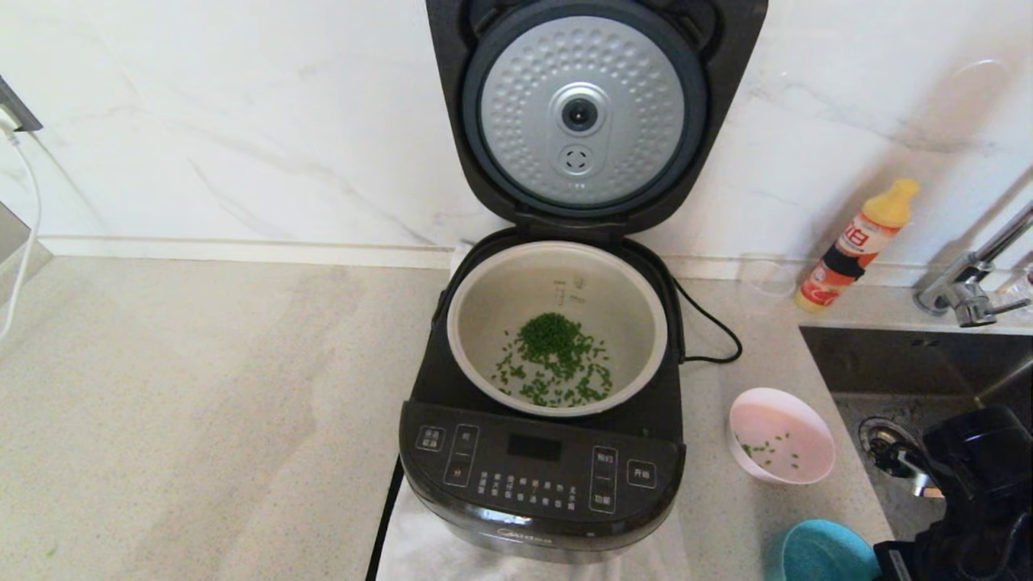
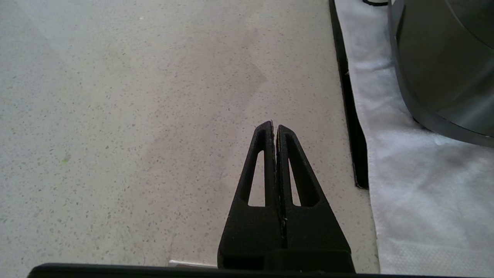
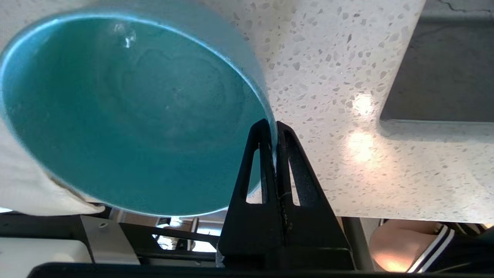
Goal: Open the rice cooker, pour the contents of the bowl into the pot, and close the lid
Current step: Pour the water from the bowl into the rice cooker
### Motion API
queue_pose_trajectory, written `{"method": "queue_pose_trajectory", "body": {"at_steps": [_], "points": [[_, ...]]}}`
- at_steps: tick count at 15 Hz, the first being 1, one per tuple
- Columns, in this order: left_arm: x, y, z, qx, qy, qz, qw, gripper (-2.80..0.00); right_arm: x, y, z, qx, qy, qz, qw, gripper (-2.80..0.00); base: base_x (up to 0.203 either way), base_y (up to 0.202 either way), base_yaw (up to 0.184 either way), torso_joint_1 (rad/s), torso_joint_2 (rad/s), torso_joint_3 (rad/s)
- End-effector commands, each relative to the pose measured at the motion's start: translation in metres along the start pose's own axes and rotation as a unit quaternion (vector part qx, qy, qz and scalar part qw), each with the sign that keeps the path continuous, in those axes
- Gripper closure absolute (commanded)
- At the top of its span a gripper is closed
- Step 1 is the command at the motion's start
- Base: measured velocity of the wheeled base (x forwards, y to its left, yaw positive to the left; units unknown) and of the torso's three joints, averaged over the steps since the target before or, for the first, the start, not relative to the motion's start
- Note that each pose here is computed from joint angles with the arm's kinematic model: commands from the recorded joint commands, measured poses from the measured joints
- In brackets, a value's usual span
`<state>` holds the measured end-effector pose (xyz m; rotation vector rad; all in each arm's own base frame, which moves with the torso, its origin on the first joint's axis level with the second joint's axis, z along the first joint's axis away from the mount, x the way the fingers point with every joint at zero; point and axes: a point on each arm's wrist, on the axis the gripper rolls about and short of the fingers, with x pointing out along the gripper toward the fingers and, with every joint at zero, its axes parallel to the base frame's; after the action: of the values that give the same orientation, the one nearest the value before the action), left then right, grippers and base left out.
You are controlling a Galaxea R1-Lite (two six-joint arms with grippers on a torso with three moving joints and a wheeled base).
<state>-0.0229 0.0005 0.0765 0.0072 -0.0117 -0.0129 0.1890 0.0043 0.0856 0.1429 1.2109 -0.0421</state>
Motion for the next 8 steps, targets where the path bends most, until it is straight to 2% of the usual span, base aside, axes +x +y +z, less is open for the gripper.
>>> {"method": "queue_pose_trajectory", "body": {"at_steps": [1,5,8], "points": [[0.001,0.0,-0.003,0.0,0.004,0.0,1.0,0.0,0.003,0.001,0.001,0.0,0.006,0.0,1.0,0.0,0.0,0.0,0.0,0.0,0.0,0.0],[0.001,0.0,-0.003,0.0,0.004,0.0,1.0,0.0,-0.003,0.001,0.002,0.0,-0.008,0.0,1.0,0.0,0.0,0.0,0.0,0.0,0.0,0.0],[0.001,0.0,-0.003,0.0,0.004,0.0,1.0,0.0,-0.021,-0.002,0.01,0.009,-0.051,-0.002,0.999,0.0,0.0,0.0,0.0,0.0,0.0,0.0]]}}
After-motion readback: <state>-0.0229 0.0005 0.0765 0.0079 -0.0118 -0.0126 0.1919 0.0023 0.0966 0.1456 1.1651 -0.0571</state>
